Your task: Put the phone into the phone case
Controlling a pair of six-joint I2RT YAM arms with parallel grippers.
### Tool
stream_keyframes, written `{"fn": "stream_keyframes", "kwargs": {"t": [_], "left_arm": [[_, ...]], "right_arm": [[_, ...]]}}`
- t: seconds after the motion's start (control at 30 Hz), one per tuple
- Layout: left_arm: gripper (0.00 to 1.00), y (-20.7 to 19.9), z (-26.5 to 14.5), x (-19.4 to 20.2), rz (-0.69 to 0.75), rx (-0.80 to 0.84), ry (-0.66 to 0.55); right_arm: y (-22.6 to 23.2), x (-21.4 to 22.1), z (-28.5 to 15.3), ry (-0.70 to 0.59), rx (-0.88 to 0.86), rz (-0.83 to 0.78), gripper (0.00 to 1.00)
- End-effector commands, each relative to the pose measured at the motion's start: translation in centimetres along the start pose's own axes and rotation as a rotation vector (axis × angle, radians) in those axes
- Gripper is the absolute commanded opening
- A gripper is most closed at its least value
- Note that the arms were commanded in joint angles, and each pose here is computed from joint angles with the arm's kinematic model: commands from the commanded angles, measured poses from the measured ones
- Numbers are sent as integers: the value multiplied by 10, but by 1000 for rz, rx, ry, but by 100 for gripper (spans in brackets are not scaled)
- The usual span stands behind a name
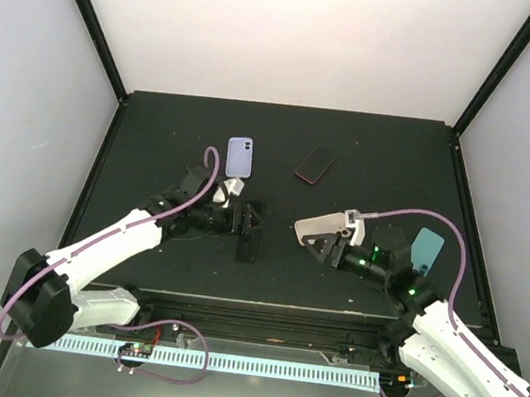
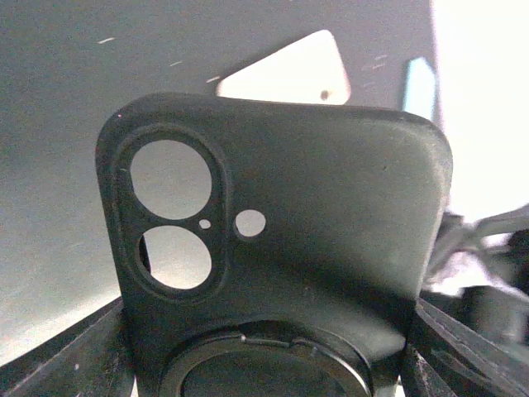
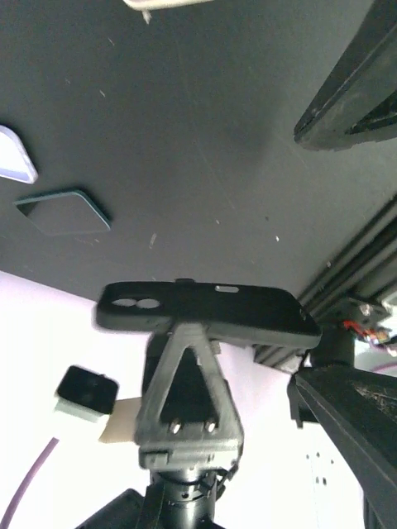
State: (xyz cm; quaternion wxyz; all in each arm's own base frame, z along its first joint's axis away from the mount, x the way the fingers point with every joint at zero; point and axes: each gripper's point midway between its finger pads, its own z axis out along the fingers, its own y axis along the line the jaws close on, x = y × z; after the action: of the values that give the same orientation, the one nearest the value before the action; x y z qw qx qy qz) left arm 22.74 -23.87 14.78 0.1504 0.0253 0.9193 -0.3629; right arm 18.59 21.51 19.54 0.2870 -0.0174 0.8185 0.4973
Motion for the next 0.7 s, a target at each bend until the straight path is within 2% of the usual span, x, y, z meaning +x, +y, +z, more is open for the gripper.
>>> {"fn": "stream_keyframes", "kwargs": {"t": [0.0,0.1,0.33,0.67], "left_arm": [[69,-62,-16,-11,-52,316,-34],[69,-69,-20,-12,-70,367,-51],[69,-66,-21,-8,-71,372,-53],[70,-63,-20,-1,-73,391,-44]], "right_arm": [[31,-1,12,-5,-153,12,70],[48,3,21,12,-206,2,63],[72,12,47,78,-241,-31,49],[89,21,67,144,-299,-32,36]]}}
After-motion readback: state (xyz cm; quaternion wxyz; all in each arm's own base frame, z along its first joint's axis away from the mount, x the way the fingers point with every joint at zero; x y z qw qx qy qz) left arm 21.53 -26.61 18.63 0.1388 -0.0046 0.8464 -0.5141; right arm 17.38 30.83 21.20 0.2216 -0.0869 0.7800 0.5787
